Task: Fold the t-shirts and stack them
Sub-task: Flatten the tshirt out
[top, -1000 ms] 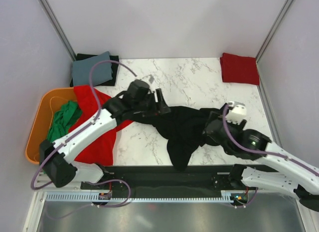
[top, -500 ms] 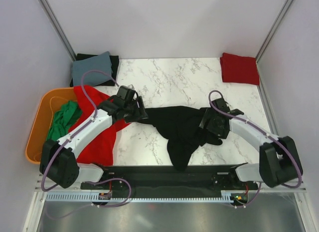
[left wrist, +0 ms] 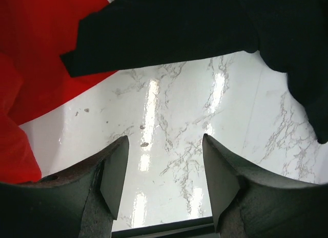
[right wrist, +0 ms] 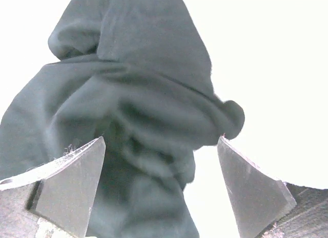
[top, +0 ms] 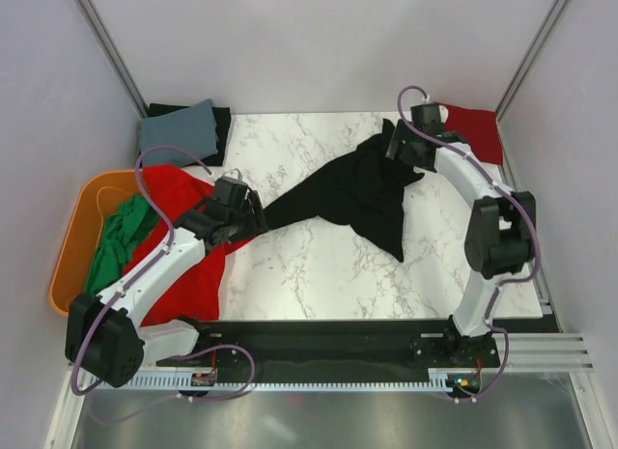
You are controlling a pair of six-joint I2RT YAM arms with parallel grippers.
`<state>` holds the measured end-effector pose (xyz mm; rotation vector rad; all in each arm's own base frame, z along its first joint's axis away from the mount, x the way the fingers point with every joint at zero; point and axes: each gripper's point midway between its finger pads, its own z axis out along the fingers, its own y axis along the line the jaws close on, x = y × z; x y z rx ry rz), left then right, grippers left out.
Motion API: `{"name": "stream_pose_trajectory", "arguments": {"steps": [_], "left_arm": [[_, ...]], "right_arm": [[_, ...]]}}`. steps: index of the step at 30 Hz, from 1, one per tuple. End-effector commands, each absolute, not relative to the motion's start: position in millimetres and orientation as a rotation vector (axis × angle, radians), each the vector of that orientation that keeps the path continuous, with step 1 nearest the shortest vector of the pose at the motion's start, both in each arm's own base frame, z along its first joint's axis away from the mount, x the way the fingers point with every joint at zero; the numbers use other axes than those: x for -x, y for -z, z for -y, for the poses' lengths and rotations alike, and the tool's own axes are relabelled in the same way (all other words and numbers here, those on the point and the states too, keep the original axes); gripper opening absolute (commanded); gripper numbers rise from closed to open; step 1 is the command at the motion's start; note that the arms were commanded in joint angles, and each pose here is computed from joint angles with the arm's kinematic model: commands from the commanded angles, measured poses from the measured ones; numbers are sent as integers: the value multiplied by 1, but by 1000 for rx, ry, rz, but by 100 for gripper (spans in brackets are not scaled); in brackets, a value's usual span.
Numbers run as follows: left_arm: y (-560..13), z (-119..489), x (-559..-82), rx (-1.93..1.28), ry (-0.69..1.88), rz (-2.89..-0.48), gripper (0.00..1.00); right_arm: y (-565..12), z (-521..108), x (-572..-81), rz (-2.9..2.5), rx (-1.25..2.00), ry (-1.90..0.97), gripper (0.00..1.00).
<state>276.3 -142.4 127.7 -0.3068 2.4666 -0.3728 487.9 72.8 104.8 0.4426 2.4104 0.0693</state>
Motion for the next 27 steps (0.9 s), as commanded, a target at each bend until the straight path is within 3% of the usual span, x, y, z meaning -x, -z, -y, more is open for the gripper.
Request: {"name": "stream_pose_trajectory", "arguments": {"steps": [1,4,5,7,8,13,19,23,27], "left_arm": [[-128,133,-278,301,340,-2418,66],[-117,132,-272,355,356,-2424,66],[-115,132,-271,365,363,-2421,65],[-114,132,-268,376,376,-2410,65],[-115,131,-268,376,377,-2406,64],[-122,130,-266,354,391,-2383,64],[-110,109,-260,499,271,-2385,67],[-105,95,-267,600,195,-2364,79],[-99,77,-280,699,136,-2355,80]], "right_arm": [[-192,-52,-478,-2205,-408,-35,98],[-201,-56,-435,-2206,-446,-119,98],[-164,-62,-407,-2297,-489,-170,98],[-159,-71,-375,-2287,-509,-272,98],[-120,-71,-345,-2369,-537,-276,98],[-75,-91,-282,-2422,-555,-491,92],[-58,-98,-272,-2444,-508,-536,87],[-46,-100,-279,-2465,-499,-534,86],[-31,-107,-284,-2492,-518,-578,77]]}}
